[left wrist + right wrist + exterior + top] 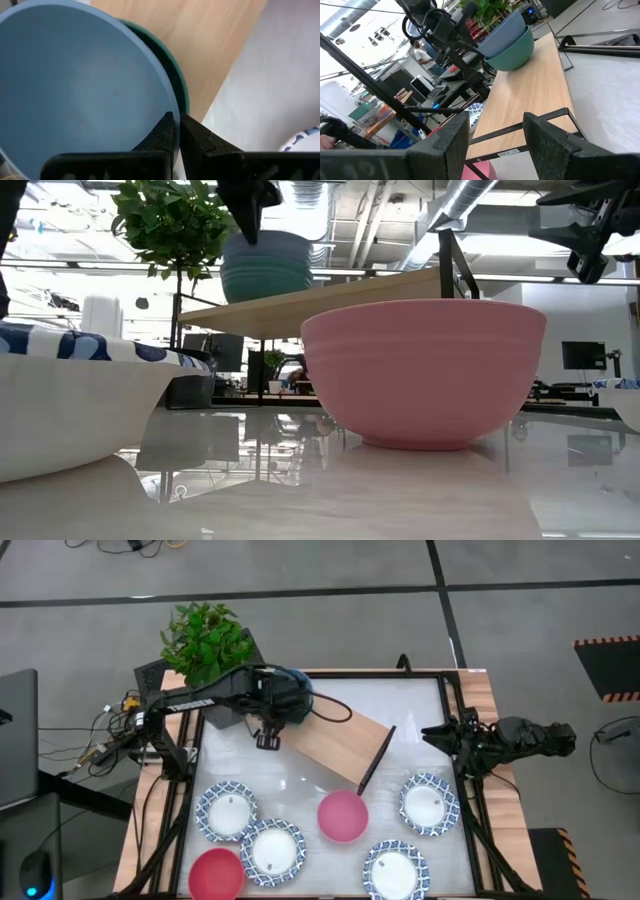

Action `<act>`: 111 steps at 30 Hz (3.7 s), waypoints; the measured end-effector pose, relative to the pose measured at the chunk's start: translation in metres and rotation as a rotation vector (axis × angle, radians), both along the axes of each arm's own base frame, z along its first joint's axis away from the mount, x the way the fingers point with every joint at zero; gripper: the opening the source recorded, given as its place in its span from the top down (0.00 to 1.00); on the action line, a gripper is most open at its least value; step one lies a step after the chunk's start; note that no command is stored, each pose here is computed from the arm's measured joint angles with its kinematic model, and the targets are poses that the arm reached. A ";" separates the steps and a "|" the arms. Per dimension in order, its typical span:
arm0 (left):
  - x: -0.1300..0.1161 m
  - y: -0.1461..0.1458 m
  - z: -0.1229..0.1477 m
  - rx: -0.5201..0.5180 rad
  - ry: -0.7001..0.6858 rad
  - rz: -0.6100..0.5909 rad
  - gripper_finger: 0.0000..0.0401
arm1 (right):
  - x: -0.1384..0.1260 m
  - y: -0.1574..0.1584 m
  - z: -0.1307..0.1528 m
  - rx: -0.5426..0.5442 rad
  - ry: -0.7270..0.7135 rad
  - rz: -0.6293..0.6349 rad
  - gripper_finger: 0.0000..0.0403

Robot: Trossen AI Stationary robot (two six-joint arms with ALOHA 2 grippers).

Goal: Place and stack bowls onto a shelf
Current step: Stack the blue bowl on top of the green bowl on the shelf, then stack the pink bowl on top of the blue bowl on the shelf

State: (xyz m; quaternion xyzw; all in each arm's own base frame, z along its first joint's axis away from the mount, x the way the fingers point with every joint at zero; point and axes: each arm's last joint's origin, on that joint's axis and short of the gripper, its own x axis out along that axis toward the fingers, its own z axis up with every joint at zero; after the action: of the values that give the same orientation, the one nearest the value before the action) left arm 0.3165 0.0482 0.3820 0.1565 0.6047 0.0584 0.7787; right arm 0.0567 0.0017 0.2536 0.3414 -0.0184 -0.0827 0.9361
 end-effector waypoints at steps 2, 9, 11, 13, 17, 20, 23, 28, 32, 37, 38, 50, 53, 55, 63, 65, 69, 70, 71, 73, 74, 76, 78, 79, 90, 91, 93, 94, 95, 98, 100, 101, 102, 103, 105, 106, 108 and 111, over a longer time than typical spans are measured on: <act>0.001 0.000 0.000 -0.005 -0.006 -0.003 1.00 | 0.000 0.000 0.000 0.000 0.000 0.000 0.47; 0.000 0.001 0.000 -0.064 -0.010 -0.021 0.98 | 0.000 0.000 -0.001 -0.002 0.011 0.000 0.47; 0.000 0.002 0.000 -0.064 -0.013 -0.020 0.97 | 0.000 0.000 -0.001 -0.002 0.011 0.000 0.47; 0.000 0.003 0.000 -0.044 -0.013 -0.013 0.95 | 0.000 0.000 -0.001 -0.002 0.011 0.000 0.47; 0.000 0.004 0.000 -0.031 -0.010 -0.021 0.89 | 0.000 0.000 -0.001 -0.002 0.011 0.000 0.47; 0.001 0.005 0.000 -0.013 -0.017 -0.019 0.83 | 0.000 0.000 -0.001 -0.002 0.010 0.000 0.47; 0.001 0.006 0.001 0.014 -0.015 -0.011 0.78 | 0.000 0.000 -0.001 -0.002 0.010 0.000 0.47; -0.002 0.005 0.011 0.034 -0.040 0.027 0.72 | 0.000 0.000 -0.001 -0.002 0.010 0.000 0.47; -0.008 0.005 0.030 0.048 -0.101 0.076 0.72 | 0.000 0.000 -0.001 -0.007 0.012 0.000 0.47; -0.004 0.003 0.043 0.023 -0.249 0.172 0.74 | 0.000 0.000 -0.002 -0.011 0.026 0.000 0.47; -0.003 0.002 0.043 0.023 -0.259 0.170 0.76 | 0.000 0.000 -0.003 -0.012 0.031 0.000 0.47; 0.020 -0.017 -0.003 0.126 -0.166 0.148 0.98 | 0.000 0.000 -0.004 -0.016 0.040 0.000 0.47; 0.021 -0.017 -0.011 0.130 -0.154 0.148 0.99 | 0.000 0.000 -0.004 -0.016 0.040 0.001 0.47; 0.022 -0.017 -0.014 0.128 -0.153 0.155 1.00 | 0.000 0.000 -0.004 -0.016 0.040 0.001 0.47; 0.024 -0.028 0.002 0.087 -0.243 0.157 1.00 | 0.000 0.000 -0.004 -0.016 0.040 0.001 0.47; 0.025 -0.036 0.012 0.021 -0.295 0.119 1.00 | 0.000 0.000 -0.004 -0.016 0.039 0.001 0.47; 0.028 -0.057 0.018 -0.190 -0.327 -0.065 0.99 | 0.000 0.000 -0.004 -0.016 0.038 0.001 0.47; 0.028 -0.064 0.017 -0.229 -0.317 -0.120 0.98 | 0.000 0.000 -0.004 -0.016 0.038 0.001 0.47; 0.029 -0.071 0.013 -0.254 -0.301 -0.169 0.96 | 0.000 0.000 -0.004 -0.016 0.038 0.001 0.47; 0.030 -0.085 0.004 -0.259 -0.261 -0.247 0.92 | 0.000 0.000 -0.004 -0.016 0.038 0.001 0.47; 0.030 -0.092 -0.002 -0.251 -0.234 -0.287 0.89 | 0.000 0.000 -0.004 -0.016 0.038 0.001 0.47; 0.031 -0.102 -0.015 -0.230 -0.195 -0.354 0.83 | 0.000 0.000 -0.004 -0.016 0.041 0.001 0.47; 0.035 -0.112 -0.025 -0.222 -0.205 -0.402 0.77 | 0.000 0.000 -0.004 -0.016 0.040 0.001 0.47; 0.036 -0.116 -0.030 -0.220 -0.205 -0.427 0.74 | 0.000 0.000 -0.004 -0.013 0.040 0.001 0.47; 0.041 -0.158 -0.093 -0.063 -0.226 -0.795 0.52 | 0.000 0.000 -0.005 -0.010 0.046 0.001 0.47; 0.042 -0.159 -0.099 -0.040 -0.238 -0.815 0.52 | 0.000 0.000 -0.005 -0.010 0.047 0.001 0.47; 0.045 -0.162 -0.108 -0.006 -0.279 -0.848 0.52 | 0.000 0.000 -0.005 -0.009 0.048 0.001 0.47; 0.046 -0.163 -0.112 0.004 -0.298 -0.861 0.52 | 0.000 0.000 -0.005 -0.008 0.051 0.001 0.47; 0.047 -0.163 -0.115 0.010 -0.314 -0.873 0.52 | 0.000 0.000 -0.005 -0.009 0.053 0.001 0.47; 0.046 -0.164 -0.126 0.011 -0.315 -0.918 0.52 | 0.000 0.000 -0.005 -0.009 0.053 0.001 0.47; 0.044 -0.164 -0.132 0.003 -0.310 -0.936 0.52 | 0.000 0.000 -0.005 -0.009 0.054 0.001 0.47; 0.044 -0.164 -0.135 -0.004 -0.314 -0.940 0.52 | 0.000 0.000 -0.005 -0.010 0.054 0.001 0.47; 0.043 -0.164 -0.137 -0.009 -0.313 -0.943 0.52 | 0.000 0.000 -0.005 -0.010 0.054 0.001 0.47; 0.043 -0.164 -0.140 -0.014 -0.310 -0.947 0.52 | 0.000 0.000 -0.006 -0.010 0.056 0.001 0.47; 0.045 -0.164 -0.146 -0.012 -0.301 -0.957 0.52 | 0.000 0.000 -0.007 -0.013 0.067 0.001 0.47; 0.048 -0.165 -0.148 -0.006 -0.312 -0.962 0.52 | 0.000 0.000 -0.007 -0.013 0.070 0.001 0.47; 0.054 -0.167 -0.157 -0.004 -0.308 -0.980 0.52 | 0.000 0.000 -0.008 -0.017 0.084 0.001 0.47; 0.062 -0.169 -0.174 0.020 -0.286 -0.996 0.52 | -0.001 0.000 -0.009 -0.019 0.093 0.001 0.47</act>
State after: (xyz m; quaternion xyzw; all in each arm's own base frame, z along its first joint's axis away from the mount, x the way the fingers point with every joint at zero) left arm 0.3781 -0.1208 0.2081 0.4234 0.3437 -0.2928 0.7854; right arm 0.0562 0.0016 0.2445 0.3284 0.0244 -0.0979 0.9392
